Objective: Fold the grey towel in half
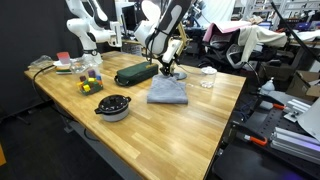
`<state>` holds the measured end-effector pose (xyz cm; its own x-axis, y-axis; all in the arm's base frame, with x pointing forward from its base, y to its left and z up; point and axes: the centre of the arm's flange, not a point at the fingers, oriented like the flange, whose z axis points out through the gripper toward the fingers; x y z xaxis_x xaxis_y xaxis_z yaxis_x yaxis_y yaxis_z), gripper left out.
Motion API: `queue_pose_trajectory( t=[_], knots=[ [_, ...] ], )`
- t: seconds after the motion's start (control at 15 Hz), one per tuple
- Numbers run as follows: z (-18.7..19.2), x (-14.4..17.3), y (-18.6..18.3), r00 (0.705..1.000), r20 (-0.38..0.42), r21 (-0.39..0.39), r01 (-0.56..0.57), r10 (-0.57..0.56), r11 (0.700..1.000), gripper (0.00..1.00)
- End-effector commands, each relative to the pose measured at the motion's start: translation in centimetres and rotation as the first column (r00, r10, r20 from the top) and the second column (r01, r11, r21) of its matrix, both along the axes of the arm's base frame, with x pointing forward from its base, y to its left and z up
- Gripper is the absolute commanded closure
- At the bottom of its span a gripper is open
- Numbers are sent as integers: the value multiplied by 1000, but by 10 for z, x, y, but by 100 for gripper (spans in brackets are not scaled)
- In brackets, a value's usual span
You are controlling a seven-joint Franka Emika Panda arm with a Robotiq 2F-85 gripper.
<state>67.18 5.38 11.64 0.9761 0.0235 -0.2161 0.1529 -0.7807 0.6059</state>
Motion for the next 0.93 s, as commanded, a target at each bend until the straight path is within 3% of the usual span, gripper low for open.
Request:
queue_pose_trajectory(
  t=[0.0, 0.87],
  knots=[
    [1, -1, 7, 1000, -1, 5, -7, 7, 1000, 0],
    [5, -6, 15, 1000, -7, 9, -10, 10, 1000, 0]
  ],
)
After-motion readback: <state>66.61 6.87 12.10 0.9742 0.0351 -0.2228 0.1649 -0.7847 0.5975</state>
